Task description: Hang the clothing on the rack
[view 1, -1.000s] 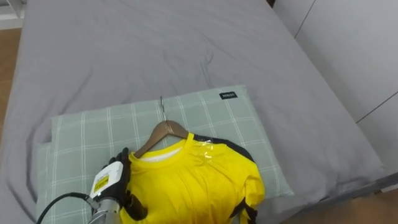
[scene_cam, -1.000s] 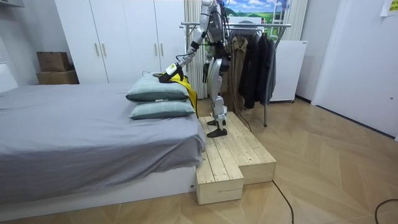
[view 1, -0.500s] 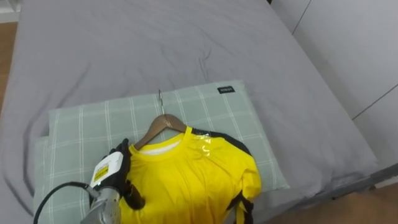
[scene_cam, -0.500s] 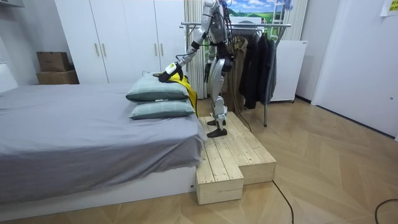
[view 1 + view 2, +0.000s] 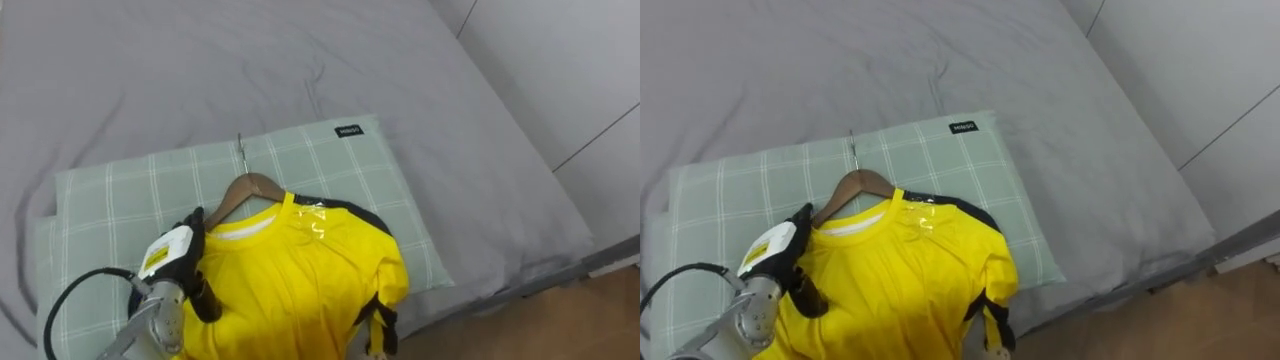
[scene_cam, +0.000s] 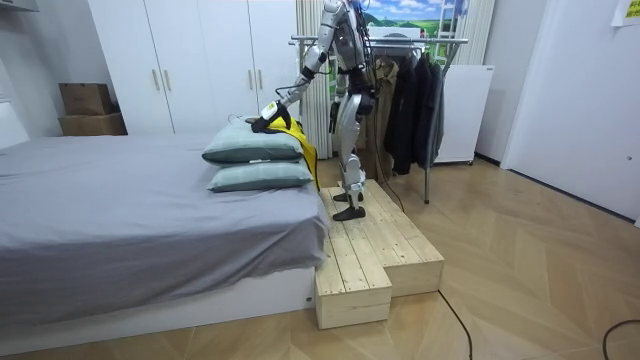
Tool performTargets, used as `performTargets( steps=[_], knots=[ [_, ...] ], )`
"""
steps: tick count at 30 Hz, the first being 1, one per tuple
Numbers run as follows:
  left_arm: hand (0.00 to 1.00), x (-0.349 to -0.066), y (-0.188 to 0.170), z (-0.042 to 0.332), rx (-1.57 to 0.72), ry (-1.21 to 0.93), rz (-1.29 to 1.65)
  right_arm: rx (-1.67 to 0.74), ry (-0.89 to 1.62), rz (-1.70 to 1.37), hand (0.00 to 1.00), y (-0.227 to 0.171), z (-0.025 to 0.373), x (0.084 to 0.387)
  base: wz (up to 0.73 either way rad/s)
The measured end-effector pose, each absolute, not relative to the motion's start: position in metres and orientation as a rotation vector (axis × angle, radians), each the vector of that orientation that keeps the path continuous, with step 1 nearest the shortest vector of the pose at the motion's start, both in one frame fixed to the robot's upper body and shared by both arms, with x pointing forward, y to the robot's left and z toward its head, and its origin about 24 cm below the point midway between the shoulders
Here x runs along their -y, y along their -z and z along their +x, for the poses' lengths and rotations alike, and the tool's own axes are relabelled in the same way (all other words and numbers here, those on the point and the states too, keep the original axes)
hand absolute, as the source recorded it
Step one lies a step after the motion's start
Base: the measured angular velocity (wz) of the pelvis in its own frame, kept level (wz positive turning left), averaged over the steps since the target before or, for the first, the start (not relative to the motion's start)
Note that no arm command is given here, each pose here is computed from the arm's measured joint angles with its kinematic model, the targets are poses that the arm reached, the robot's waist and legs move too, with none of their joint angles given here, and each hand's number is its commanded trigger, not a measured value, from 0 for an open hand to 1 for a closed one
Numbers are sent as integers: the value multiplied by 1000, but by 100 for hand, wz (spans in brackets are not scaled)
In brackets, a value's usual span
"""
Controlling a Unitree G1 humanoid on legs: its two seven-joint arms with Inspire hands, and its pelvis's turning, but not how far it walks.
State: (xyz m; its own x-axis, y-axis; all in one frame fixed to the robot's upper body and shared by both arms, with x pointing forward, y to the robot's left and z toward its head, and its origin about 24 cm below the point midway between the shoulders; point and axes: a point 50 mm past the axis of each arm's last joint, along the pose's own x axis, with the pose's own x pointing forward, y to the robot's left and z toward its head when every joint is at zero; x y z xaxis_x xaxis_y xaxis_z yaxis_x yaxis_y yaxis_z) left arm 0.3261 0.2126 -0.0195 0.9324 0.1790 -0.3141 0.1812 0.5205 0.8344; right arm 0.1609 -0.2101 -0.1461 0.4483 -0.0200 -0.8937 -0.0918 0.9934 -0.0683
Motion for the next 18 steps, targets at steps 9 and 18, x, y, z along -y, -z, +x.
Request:
performTargets(
  steps=[9,18],
  knots=[
    [0,-208,2,342,-387,30,1051,-1099,-39,-129,0,144,162,217,0],
    [0,-211,-5,348,-384,22,1038,-1103,-31,-130,0,144,161,222,-16]
  ],
)
